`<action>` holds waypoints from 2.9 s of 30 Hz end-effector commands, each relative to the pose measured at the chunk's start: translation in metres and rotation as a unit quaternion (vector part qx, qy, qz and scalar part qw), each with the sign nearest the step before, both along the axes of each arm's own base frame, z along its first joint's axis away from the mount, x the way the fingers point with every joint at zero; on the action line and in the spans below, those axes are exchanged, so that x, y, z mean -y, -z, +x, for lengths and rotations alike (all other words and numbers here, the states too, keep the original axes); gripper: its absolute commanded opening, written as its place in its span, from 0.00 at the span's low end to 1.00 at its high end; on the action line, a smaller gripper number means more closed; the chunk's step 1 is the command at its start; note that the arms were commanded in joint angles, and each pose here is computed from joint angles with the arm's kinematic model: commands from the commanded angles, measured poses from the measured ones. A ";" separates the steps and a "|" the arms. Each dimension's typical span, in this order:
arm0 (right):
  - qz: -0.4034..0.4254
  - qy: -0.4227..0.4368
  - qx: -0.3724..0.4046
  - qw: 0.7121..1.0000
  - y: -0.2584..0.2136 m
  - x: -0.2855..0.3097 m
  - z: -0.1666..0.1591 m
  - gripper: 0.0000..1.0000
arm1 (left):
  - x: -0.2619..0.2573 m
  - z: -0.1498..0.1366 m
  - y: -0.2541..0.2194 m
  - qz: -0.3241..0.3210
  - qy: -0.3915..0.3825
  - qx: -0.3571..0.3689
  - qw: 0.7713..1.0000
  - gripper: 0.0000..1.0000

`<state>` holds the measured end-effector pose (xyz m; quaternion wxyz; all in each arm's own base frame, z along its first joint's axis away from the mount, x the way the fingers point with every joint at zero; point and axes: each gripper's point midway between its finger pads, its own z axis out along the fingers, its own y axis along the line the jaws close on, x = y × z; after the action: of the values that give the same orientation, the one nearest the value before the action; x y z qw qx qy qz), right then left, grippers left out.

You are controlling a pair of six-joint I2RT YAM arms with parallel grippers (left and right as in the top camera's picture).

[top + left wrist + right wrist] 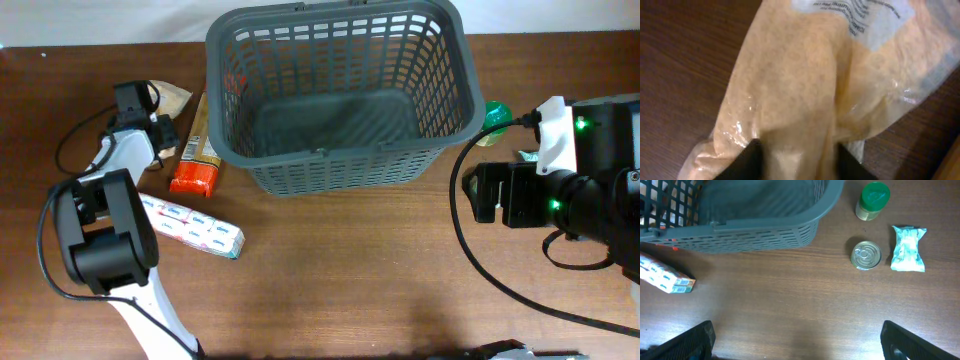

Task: Pack container
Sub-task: 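Grasp the tan paper bag with the left gripper, then lift the tan bag into the basket and open the left gripper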

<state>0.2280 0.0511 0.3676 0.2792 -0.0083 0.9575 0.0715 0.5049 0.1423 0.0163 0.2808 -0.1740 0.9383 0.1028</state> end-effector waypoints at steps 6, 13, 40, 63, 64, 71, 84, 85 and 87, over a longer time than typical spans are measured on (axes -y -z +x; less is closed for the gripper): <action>0.003 0.000 -0.005 1.000 0.002 0.000 -0.001 0.99 | 0.013 -0.015 0.031 -0.060 0.016 -0.047 0.997 0.02; 0.003 0.000 -0.005 1.000 0.002 0.000 -0.001 0.99 | 0.002 0.009 -0.064 -0.024 0.008 -0.001 1.000 0.02; 0.003 0.000 -0.005 1.000 0.002 0.000 -0.001 0.99 | 0.308 -0.049 -0.405 0.155 0.453 0.286 0.830 0.02; 0.003 0.000 -0.005 1.000 0.002 0.000 -0.001 0.99 | 0.300 -0.072 -0.313 -0.181 0.003 0.199 0.963 0.02; 0.003 0.000 -0.005 1.000 0.002 0.000 -0.001 0.99 | 0.299 -0.074 -0.309 -0.193 -0.018 0.194 0.962 0.02; 0.003 0.000 -0.005 1.000 0.002 0.000 -0.001 0.99 | 0.299 -0.073 -0.295 -0.183 -0.024 0.176 0.967 0.02; 0.003 0.000 -0.005 1.000 0.002 0.000 -0.001 0.99 | 0.279 -0.086 -0.359 -0.133 0.026 0.243 0.960 0.69; 0.003 0.000 -0.005 1.000 0.002 0.000 -0.001 0.99 | 0.268 -0.093 -0.374 -0.113 0.028 0.261 0.958 0.69; 0.003 0.000 -0.005 1.000 0.002 0.000 -0.001 0.99 | 0.250 -0.107 -0.396 -0.078 0.025 0.284 0.955 0.70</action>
<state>0.2280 0.0511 0.3676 0.2792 -0.0085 0.9575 0.0714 0.4262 -0.1449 0.3389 0.4422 -0.2079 0.8700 -0.0664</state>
